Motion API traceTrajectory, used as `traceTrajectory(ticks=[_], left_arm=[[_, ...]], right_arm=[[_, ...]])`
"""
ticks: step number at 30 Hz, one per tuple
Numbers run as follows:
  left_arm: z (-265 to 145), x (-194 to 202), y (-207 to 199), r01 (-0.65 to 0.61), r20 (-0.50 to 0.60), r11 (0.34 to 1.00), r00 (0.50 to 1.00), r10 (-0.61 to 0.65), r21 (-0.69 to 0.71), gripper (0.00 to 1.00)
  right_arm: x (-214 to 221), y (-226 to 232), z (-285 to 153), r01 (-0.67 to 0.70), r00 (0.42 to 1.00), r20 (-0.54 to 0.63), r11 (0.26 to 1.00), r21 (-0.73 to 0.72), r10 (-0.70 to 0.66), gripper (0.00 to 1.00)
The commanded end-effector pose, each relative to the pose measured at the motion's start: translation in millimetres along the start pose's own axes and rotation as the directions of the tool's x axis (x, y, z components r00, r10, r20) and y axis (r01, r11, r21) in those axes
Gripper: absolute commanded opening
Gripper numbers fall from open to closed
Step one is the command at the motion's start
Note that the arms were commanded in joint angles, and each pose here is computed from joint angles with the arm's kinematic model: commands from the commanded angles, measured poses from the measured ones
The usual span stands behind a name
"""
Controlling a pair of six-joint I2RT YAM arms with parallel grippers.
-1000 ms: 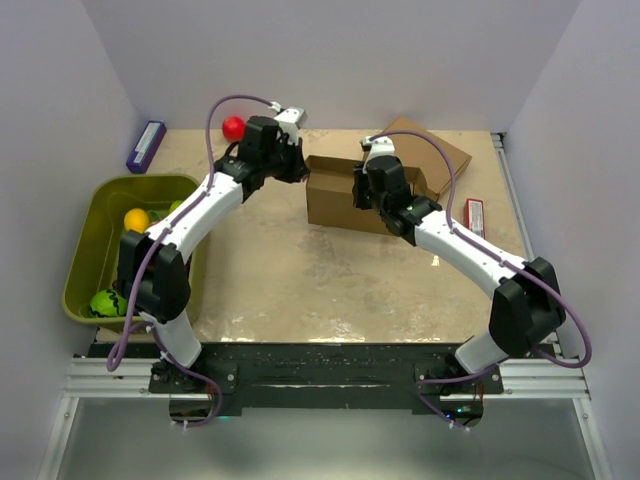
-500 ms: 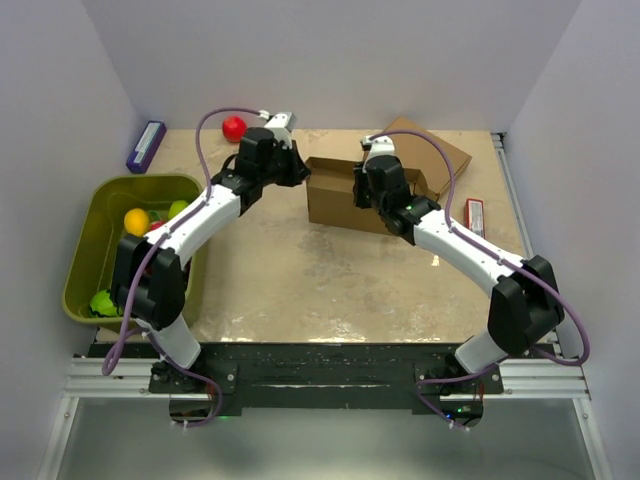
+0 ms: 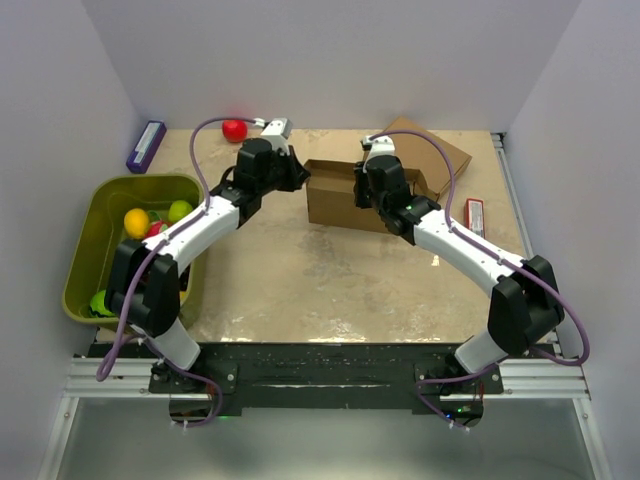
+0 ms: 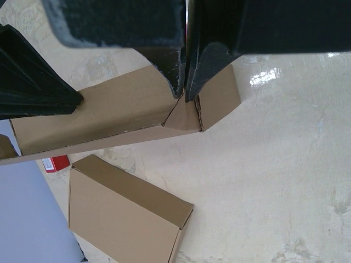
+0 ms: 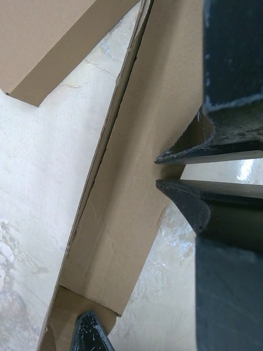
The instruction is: Fold the paper box
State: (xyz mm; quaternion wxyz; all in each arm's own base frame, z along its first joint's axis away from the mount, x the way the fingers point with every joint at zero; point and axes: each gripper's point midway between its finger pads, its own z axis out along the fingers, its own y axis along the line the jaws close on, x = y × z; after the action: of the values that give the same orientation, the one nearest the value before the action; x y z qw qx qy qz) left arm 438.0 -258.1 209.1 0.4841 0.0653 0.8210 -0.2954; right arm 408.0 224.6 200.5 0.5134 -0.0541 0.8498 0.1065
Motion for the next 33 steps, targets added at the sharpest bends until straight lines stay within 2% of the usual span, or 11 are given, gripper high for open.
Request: traceTrajectory(ticks=[1, 6, 15, 27, 31, 33], left_arm=[[-11, 44, 16, -0.044, -0.126, 0.996, 0.991, 0.034, -0.078, 0.00], [-15, 53, 31, -0.094, -0.136, 0.984, 0.988, 0.073, -0.153, 0.00], [-15, 90, 42, -0.107, -0.195, 0.977, 0.978, 0.071, -0.186, 0.00], [-9, 116, 54, -0.138, -0.265, 0.961, 0.962, 0.071, -0.242, 0.00], [-9, 106, 46, -0.137, -0.243, 0.965, 0.967, 0.080, -0.226, 0.00], [-8, 89, 38, -0.135, -0.212, 0.969, 0.973, 0.090, -0.209, 0.00]], right_arm=[[56, -15, 7, 0.060, 0.983, -0.175, 0.997, 0.054, -0.050, 0.20], [55, -14, 6, 0.058, 0.984, -0.172, 0.997, 0.048, -0.049, 0.20], [56, -15, 7, 0.054, 0.984, -0.173, 0.997, 0.056, -0.043, 0.18], [58, -14, 8, 0.054, 0.983, -0.179, 0.997, 0.053, -0.044, 0.17], [57, -15, 9, 0.054, 0.983, -0.179, 0.997, 0.056, -0.043, 0.17], [57, -15, 8, 0.053, 0.983, -0.178, 0.997, 0.058, -0.042, 0.17]])
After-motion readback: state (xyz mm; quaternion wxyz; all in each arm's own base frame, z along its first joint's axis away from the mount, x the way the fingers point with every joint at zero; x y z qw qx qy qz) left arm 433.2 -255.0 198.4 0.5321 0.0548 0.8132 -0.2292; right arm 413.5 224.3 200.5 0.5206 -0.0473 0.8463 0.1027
